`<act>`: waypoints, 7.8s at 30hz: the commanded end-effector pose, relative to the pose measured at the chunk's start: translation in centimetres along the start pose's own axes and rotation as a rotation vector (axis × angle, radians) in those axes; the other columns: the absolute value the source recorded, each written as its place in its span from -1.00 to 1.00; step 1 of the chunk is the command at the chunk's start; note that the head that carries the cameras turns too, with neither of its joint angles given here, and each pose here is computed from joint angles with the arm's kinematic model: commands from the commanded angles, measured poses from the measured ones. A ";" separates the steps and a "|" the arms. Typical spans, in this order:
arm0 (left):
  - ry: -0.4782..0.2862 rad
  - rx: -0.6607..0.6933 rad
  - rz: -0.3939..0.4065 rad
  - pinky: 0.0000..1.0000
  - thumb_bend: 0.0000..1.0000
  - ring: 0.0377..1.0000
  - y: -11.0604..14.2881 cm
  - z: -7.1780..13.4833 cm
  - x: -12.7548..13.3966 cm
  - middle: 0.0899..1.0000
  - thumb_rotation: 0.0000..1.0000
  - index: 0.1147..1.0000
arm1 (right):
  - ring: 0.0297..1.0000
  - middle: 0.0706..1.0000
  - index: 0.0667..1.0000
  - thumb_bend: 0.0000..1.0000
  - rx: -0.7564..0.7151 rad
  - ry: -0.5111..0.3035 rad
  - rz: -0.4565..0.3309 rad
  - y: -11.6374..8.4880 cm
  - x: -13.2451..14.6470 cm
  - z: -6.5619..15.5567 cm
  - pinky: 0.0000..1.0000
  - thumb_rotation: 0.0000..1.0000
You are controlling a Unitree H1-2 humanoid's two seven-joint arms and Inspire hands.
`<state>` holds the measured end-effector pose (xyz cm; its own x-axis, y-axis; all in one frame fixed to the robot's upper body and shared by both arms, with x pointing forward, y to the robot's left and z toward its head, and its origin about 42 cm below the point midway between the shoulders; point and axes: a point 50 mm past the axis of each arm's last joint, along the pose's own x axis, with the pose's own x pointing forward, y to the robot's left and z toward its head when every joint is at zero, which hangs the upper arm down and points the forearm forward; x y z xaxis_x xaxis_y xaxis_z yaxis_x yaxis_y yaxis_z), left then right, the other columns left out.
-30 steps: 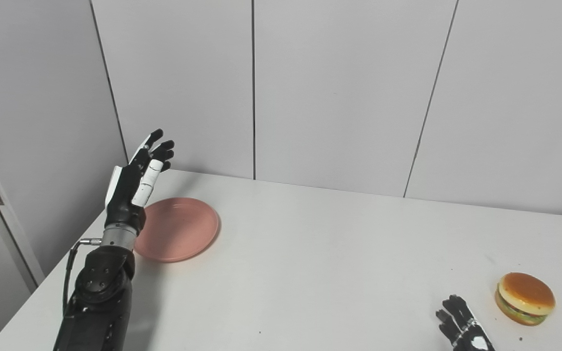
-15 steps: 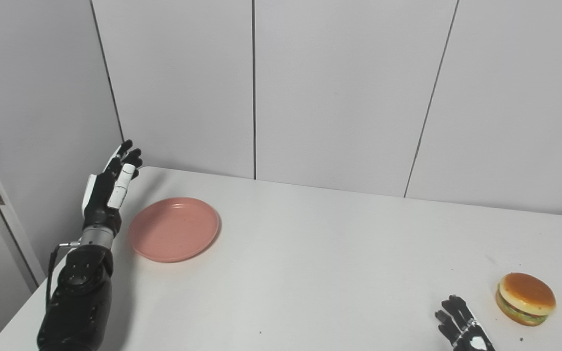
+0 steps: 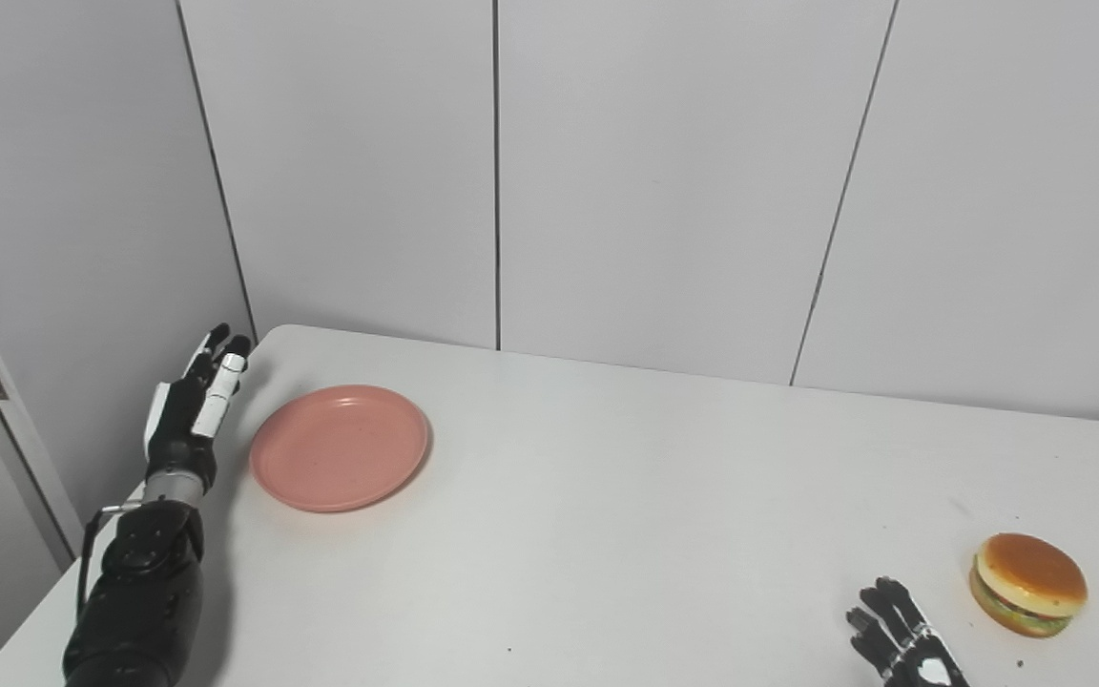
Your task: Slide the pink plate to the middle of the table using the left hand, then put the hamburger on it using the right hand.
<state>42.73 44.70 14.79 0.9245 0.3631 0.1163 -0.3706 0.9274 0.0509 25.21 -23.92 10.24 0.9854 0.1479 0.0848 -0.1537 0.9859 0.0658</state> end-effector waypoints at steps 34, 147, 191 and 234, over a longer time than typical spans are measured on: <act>0.024 -0.082 -0.134 0.91 0.79 0.87 -3.1 -1.0 1.2 0.83 0.59 0.79 | 0.76 0.79 0.82 0.59 -0.041 0.184 0.018 -0.2 -2.5 -2.5 0.79 0.82; 0.070 -0.080 -0.568 0.86 0.69 0.80 -19.7 -0.5 -4.2 0.77 0.59 0.75 | 0.66 0.72 0.77 0.56 -0.263 0.100 0.128 1.9 -2.2 -2.0 0.55 0.78; 0.090 -0.110 -0.686 0.85 0.62 0.79 -25.4 -1.6 -8.2 0.74 0.57 0.77 | 0.65 0.71 0.74 0.47 -0.316 0.070 0.159 3.0 -2.3 -1.5 0.51 0.77; 0.092 -0.200 -0.624 0.74 0.56 0.74 -28.1 -0.4 -12.1 0.79 0.56 0.87 | 0.67 0.77 0.79 0.44 -0.352 0.046 0.191 5.8 -2.1 -1.2 0.54 0.83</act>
<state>41.79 15.07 11.08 0.9698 -0.2413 0.0362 0.2438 0.9640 -0.1064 23.37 -19.39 10.60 0.9520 0.2907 0.0956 -0.2495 0.9183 -0.3073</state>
